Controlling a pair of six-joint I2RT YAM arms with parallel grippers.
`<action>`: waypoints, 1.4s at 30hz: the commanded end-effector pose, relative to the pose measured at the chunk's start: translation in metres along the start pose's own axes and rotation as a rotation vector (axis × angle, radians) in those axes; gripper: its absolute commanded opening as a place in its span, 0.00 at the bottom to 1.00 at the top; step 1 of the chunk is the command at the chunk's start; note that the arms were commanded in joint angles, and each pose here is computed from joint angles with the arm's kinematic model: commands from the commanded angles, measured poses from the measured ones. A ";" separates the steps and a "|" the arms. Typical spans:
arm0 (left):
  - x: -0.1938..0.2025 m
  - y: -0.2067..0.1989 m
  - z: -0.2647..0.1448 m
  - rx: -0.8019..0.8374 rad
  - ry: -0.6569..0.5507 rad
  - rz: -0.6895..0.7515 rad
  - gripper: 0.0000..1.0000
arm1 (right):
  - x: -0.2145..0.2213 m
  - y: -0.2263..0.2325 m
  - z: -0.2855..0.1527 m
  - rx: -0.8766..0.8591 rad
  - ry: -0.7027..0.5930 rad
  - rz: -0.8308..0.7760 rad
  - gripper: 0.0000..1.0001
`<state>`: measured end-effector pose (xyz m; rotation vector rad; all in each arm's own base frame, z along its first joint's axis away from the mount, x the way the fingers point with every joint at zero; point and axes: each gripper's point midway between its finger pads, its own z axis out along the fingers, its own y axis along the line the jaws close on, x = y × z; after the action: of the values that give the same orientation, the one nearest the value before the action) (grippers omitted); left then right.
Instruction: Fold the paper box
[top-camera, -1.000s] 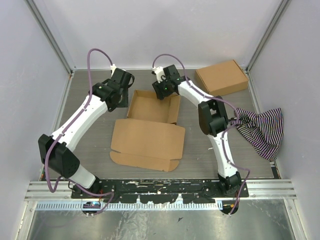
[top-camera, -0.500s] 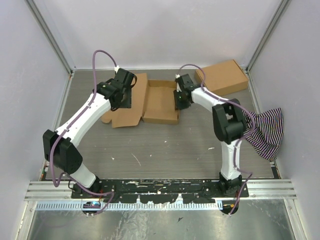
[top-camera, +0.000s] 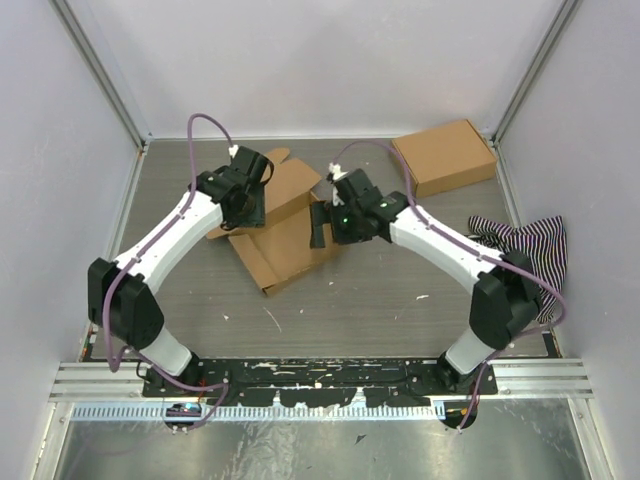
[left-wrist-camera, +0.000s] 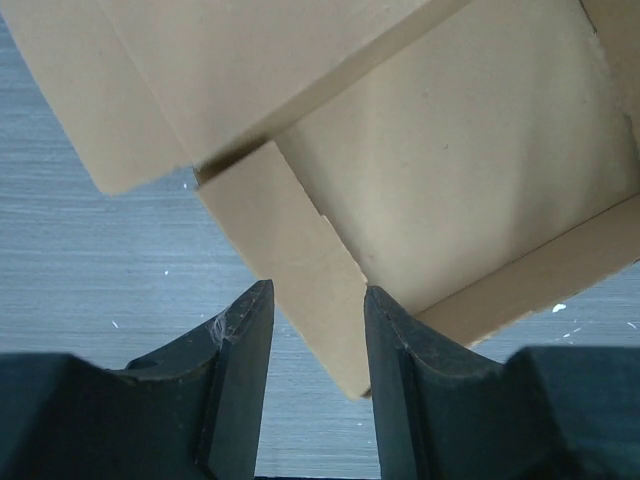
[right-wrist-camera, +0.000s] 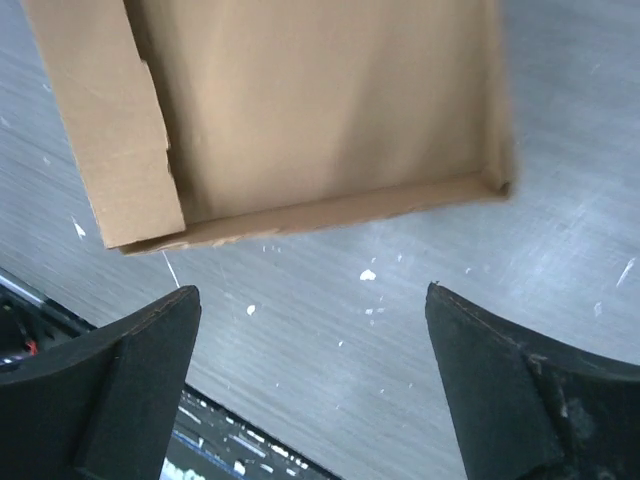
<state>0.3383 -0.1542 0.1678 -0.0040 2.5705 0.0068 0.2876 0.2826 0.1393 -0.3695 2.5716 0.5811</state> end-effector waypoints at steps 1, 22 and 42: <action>-0.011 0.006 -0.020 0.052 -0.095 -0.077 0.49 | -0.062 -0.002 -0.027 -0.130 -0.200 0.002 0.92; 0.072 0.047 0.026 -0.015 0.253 -0.271 0.48 | -0.098 -0.080 0.084 0.184 -0.017 -0.138 0.53; 0.064 0.041 0.021 0.024 0.231 -0.286 0.46 | -0.139 -0.092 0.066 0.236 -0.149 -0.185 0.49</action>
<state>0.2905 -0.1077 0.1033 -0.3769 2.8137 -0.0811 0.4386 0.2511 0.0971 -0.4774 2.5040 0.2362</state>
